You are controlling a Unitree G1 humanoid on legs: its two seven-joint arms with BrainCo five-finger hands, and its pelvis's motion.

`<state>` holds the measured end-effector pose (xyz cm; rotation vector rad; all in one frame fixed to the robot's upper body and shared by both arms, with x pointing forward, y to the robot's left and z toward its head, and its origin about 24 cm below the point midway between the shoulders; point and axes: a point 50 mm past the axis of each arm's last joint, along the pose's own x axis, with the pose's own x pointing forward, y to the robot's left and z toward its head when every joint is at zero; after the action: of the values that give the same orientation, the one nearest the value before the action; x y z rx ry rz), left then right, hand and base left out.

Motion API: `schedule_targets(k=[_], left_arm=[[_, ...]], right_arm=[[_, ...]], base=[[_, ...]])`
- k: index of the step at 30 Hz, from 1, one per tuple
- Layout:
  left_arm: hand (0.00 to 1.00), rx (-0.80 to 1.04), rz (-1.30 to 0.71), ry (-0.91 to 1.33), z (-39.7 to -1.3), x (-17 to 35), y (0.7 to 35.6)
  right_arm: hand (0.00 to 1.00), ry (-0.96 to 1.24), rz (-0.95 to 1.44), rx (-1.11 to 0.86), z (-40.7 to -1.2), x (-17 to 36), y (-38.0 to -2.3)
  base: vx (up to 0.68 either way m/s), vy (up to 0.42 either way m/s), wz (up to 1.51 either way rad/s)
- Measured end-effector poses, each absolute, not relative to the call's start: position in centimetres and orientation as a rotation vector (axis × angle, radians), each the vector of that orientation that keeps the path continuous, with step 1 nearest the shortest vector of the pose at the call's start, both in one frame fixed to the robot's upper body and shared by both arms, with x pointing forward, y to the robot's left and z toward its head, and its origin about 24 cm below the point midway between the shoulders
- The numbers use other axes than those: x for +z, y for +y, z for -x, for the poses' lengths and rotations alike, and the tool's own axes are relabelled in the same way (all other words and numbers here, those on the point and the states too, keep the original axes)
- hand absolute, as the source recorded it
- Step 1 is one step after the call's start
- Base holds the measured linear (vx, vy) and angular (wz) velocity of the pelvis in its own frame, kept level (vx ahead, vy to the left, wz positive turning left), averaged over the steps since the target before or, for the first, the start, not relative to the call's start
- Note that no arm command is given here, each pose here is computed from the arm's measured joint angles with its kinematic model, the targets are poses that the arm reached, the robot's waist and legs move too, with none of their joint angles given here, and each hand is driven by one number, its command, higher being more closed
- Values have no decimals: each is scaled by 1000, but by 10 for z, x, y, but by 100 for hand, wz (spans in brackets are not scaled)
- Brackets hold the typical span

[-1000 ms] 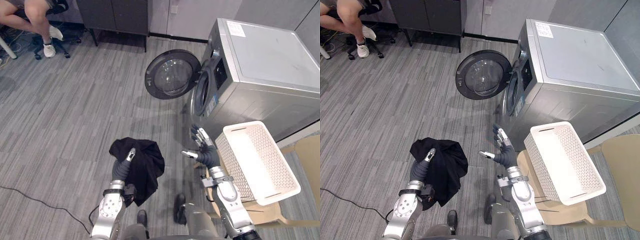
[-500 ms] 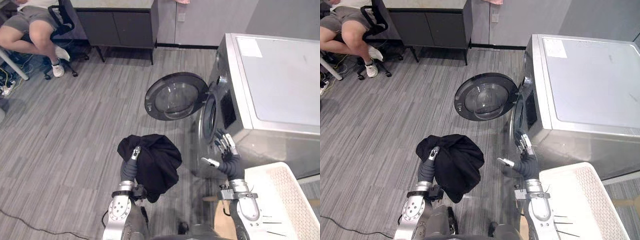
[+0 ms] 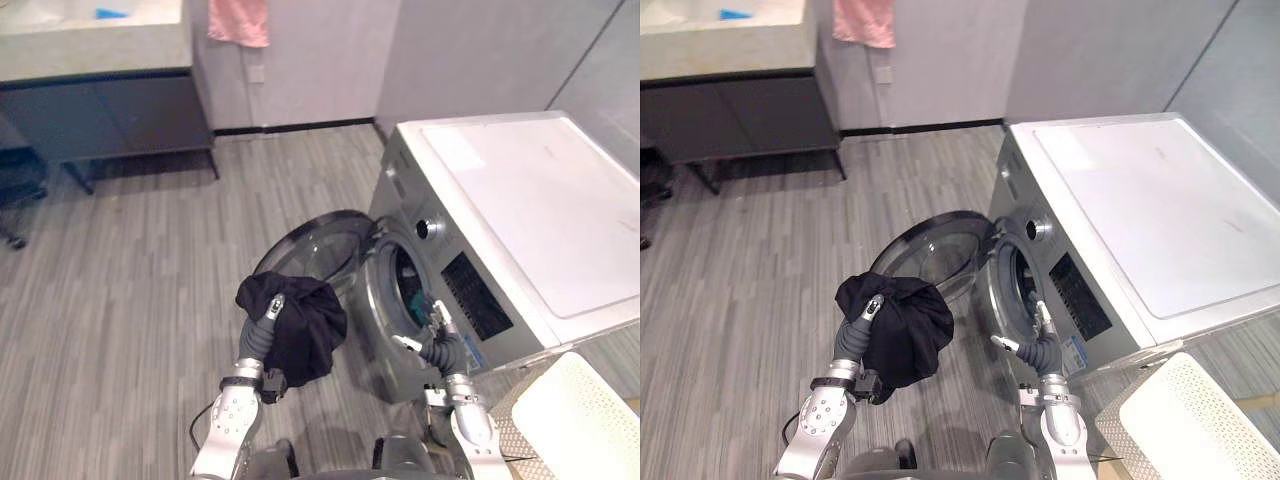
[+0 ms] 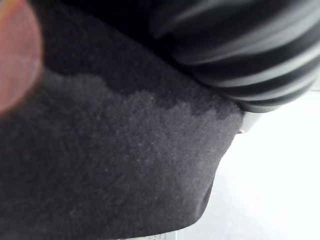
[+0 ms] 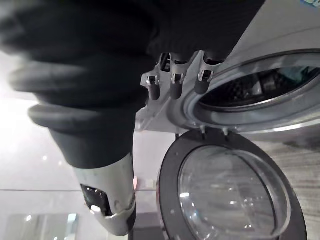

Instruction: Pick up the laundry basket with both hands and put the clothes into the washing machine.

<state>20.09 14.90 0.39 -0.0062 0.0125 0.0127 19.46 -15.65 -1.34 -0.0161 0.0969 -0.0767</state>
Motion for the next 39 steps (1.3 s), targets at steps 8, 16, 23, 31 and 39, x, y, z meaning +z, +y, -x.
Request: schedule_targets(k=[8, 16, 23, 31, 39], left_arm=[[100, 69, -6, 192, -184, -33, 159], [100, 19, 16, 246, -185, -45, 141], [100, 37, -26, 287, -180, -53, 145], [100, 192, -10, 46, -250, -1, 160], [100, 268, 142, -232, -342, 98, 167]], right_arm=[[0, 152, 73, -40, -190, -24, -157], [0, 160, 37, -22, -183, -25, -142], [0, 99, 35, -213, -175, -8, -169], [0, -118, -39, -249, -199, 37, -171], [0, -387, -112, -258, -245, 97, -168]], base=[[320, 38, -104], [222, 211, -141], [73, 291, -93], [-128, 74, -44], [-254, -34, -19]])
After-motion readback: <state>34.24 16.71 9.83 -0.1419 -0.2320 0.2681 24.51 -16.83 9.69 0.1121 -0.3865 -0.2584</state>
